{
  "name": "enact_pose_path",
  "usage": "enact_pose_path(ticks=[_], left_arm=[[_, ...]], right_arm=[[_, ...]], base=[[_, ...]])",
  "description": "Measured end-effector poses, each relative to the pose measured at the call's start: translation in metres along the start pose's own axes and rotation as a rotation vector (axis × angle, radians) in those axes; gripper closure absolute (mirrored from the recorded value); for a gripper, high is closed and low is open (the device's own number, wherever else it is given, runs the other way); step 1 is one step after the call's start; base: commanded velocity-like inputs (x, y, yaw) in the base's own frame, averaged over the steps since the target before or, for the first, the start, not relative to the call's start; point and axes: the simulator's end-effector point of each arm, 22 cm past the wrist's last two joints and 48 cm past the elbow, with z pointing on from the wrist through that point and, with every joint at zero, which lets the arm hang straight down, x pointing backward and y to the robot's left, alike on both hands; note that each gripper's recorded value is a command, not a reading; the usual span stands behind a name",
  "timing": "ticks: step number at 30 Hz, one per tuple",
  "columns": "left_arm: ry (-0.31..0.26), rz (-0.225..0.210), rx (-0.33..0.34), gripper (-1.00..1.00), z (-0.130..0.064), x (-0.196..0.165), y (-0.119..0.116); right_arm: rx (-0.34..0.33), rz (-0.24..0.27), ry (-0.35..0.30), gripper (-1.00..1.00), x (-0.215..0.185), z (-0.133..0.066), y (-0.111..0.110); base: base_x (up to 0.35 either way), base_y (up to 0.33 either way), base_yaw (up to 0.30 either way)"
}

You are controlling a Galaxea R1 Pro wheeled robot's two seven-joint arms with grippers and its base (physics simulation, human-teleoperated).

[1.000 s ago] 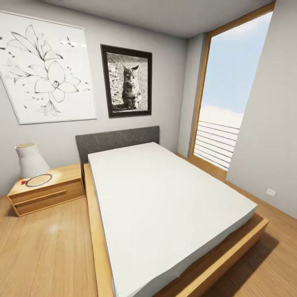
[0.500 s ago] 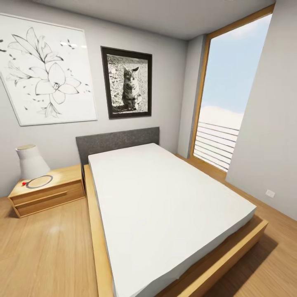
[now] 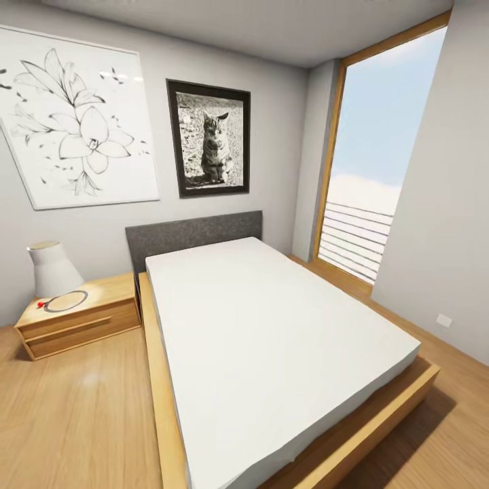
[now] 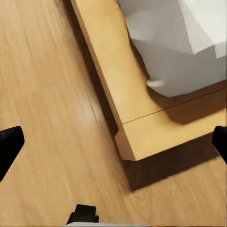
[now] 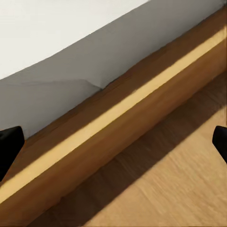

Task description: In the bedroom, organize the workspace by keeping the computer under the desk, ensuring the monitor is on the desk, placing the keyboard on the desk next to the monitor, placing the mouse on the desk next to the keyboard, moving the folder from the swivel chair onto the desk next to the mouse, stacking the notebook on top of the folder with the pen on top of the notebook, and positioning the swivel chair next to the desk.

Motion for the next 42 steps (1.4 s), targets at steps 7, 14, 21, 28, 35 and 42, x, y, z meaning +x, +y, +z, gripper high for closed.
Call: enact_pose_path(ticks=[7, 14, 21, 28, 35, 42], left_arm=[[-0.044, -0.113, -0.083, -1.0, -0.008, -0.021, 0.048], [-0.04, -0.12, -0.133, -1.0, -0.014, -0.02, 0.084], [-0.098, -0.145, -0.151, -1.0, -0.016, -0.031, 0.09], [-0.116, -0.115, -0.143, -1.0, -0.02, -0.023, 0.088], [-0.088, -0.028, -0.105, -1.0, -0.022, -0.01, 0.077], [-0.09, -0.022, -0.104, -1.0, -0.022, -0.01, 0.077]], right_arm=[[0.139, 0.139, -0.084, -1.0, -0.064, 0.03, -0.023], [0.177, 0.156, -0.065, -1.0, -0.062, 0.031, -0.029], [0.183, 0.155, -0.085, -1.0, -0.063, 0.028, -0.029], [0.182, 0.149, -0.088, -1.0, -0.062, 0.027, -0.029], [0.175, 0.141, -0.086, -1.0, -0.061, 0.027, -0.027], [0.143, 0.097, -0.085, -1.0, -0.061, 0.028, -0.02]], base=[[0.0, 0.0, 0.0], [0.0, 0.0, 0.0], [0.0, 0.0, 0.004], [0.0, -0.088, 0.172], [0.054, -0.182, 0.273], [-0.014, -0.021, 0.279]])
